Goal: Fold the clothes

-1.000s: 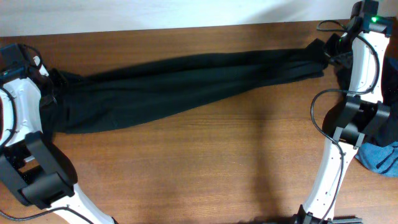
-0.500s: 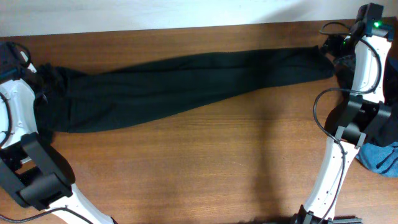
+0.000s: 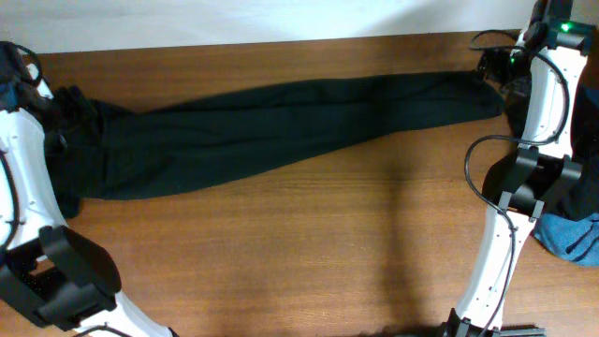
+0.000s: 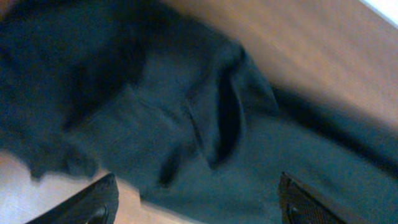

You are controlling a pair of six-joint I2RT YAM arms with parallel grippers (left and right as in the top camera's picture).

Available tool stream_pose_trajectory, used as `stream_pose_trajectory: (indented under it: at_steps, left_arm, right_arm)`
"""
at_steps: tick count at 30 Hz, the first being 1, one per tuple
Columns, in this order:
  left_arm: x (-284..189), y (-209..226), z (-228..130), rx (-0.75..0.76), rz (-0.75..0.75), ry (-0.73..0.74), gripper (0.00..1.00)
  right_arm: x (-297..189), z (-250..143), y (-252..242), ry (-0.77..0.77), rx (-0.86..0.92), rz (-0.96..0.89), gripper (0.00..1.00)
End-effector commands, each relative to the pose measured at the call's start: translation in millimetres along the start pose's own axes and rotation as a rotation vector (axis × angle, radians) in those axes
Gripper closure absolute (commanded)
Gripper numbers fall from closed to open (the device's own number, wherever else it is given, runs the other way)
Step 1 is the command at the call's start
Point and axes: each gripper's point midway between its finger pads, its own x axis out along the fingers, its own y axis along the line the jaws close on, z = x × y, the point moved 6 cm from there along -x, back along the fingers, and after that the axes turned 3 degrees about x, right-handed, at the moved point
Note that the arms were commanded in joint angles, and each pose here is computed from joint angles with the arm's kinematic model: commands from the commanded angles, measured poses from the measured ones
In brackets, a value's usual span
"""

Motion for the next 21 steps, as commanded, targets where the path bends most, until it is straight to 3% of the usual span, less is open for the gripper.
stream_pose_trajectory:
  at_steps: [1, 12, 21]
  left_arm:
    - [-12.9, -7.4, -9.3, 0.022, 0.037, 0.025, 0.19]
    - [7.6, -9.3, -2.4, 0.060, 0.075, -0.016, 0.22]
    - [75.7, -11.1, -3.7, 0.136, 0.079, 0.059, 0.23]
  right_arm:
    - [-32.2, -3.5, 6.3, -0.017, 0.048, 0.027, 0.01]
    - [-33.2, -38.3, 16.7, 0.158, 0.035, 0.019, 0.01]
    - [-32.6, -39.4, 21.8, 0.174, 0.167, 0.052, 0.01]
